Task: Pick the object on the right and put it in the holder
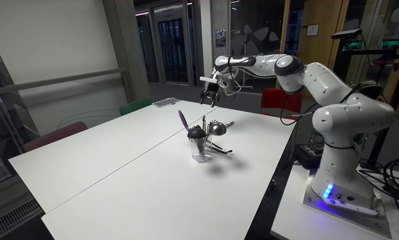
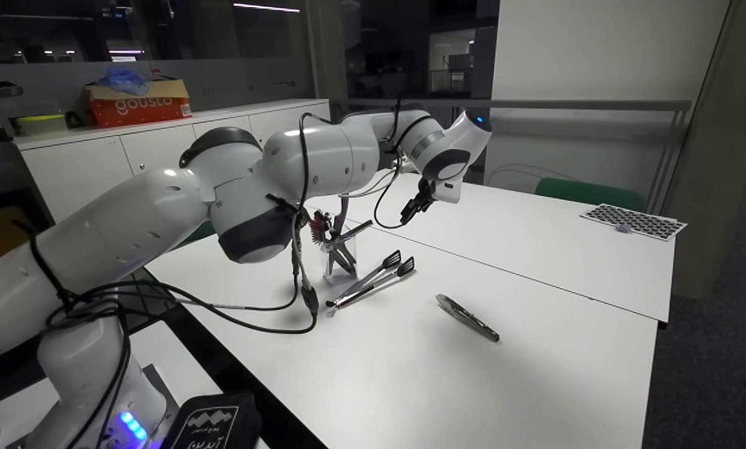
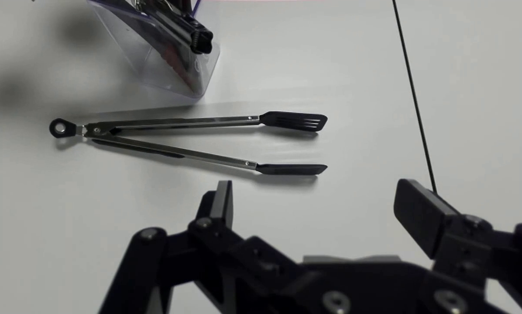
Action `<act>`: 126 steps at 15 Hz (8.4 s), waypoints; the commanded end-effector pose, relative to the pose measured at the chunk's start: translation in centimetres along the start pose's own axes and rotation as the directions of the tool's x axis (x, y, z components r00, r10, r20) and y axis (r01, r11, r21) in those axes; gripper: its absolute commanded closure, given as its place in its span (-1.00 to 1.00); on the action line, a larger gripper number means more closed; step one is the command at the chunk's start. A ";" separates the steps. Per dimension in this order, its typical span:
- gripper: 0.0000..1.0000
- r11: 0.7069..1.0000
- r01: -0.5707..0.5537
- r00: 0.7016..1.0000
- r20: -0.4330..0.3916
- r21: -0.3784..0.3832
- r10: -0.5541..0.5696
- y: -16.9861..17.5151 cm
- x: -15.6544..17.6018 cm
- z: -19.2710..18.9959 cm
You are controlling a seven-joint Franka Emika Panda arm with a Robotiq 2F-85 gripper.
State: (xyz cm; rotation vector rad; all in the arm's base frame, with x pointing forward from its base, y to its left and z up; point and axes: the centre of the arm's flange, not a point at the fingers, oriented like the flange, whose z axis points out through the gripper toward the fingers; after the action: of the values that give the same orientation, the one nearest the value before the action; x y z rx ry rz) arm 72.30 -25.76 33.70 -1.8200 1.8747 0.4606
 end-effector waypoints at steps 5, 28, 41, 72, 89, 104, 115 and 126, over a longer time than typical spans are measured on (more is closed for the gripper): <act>-1.00 0.979 0.061 0.997 0.064 -0.194 -0.049 -1.2 -1.0 2.7; -1.00 0.858 0.320 0.933 0.294 -0.401 -0.210 -0.9 -5.7 6.2; -1.00 0.869 0.288 0.941 0.285 -0.403 -0.179 -2.0 -5.1 7.0; -0.74 0.856 0.255 0.954 0.264 -0.449 -0.145 -2.3 -4.6 8.1; -0.26 0.857 0.258 0.953 0.265 -0.446 -0.149 -2.2 -5.1 8.3; 0.96 0.862 0.254 0.954 0.262 -0.439 -0.147 -2.2 -5.0 8.2; 0.89 0.888 0.154 0.988 0.065 -0.434 -0.139 -0.9 -7.2 7.7; 0.89 0.905 0.052 0.975 -0.173 -0.423 -0.136 -0.6 -10.4 6.4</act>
State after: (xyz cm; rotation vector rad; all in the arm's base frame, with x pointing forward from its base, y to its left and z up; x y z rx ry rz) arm 73.19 -14.41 32.81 -2.2757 1.8608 0.7810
